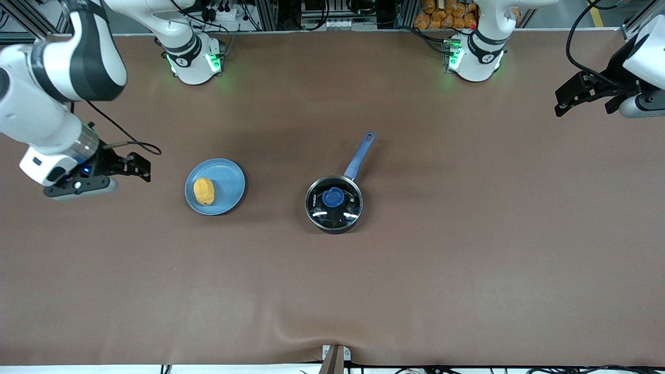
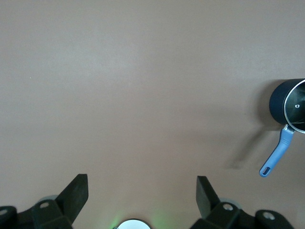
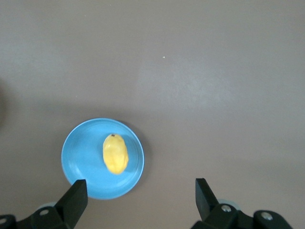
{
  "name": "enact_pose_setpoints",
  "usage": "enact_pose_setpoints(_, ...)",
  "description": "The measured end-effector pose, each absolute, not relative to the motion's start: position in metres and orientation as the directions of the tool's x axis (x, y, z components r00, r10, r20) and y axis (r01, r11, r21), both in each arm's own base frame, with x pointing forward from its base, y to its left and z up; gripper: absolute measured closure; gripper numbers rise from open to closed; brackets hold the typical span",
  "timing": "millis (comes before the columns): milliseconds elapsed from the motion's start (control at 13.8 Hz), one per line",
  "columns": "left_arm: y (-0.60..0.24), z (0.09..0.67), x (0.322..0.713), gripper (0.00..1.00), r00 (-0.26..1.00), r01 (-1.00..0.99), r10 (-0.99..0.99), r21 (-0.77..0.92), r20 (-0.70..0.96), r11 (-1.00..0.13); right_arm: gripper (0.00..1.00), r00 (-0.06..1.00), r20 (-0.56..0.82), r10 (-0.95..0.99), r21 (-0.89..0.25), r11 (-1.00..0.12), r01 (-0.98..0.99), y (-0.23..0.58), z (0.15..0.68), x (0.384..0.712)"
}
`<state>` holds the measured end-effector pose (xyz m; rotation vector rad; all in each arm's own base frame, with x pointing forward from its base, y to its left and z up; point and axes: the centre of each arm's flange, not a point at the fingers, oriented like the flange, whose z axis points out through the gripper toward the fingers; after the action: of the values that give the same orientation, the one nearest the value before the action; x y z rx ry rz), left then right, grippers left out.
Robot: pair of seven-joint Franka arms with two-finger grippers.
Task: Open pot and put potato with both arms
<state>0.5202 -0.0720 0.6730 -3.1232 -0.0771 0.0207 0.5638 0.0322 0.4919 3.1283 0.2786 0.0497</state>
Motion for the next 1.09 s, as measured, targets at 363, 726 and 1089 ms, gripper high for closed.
enact_pose_setpoints(363, -0.072, 0.673, 0.52, 0.0, 0.999, 0.049, 0.05, -0.018, -0.013, -0.999, 0.0, 0.986, 0.001, 0.169, -0.002, -0.986, 0.169, 0.027, 0.576, 0.554)
enact_pose_setpoints(726, -0.072, 0.673, 0.52, 0.0, 0.999, 0.049, 0.049, -0.018, -0.013, -0.999, 0.0, 0.986, -0.009, 0.166, -0.003, -0.986, 0.166, 0.025, 0.587, 0.553)
enact_pose_setpoints(1089, -0.073, 0.673, 0.52, 0.0, 0.999, 0.048, 0.048, -0.018, -0.013, -0.999, 0.0, 0.986, -0.013, 0.165, -0.003, -0.986, 0.165, 0.025, 0.585, 0.554)
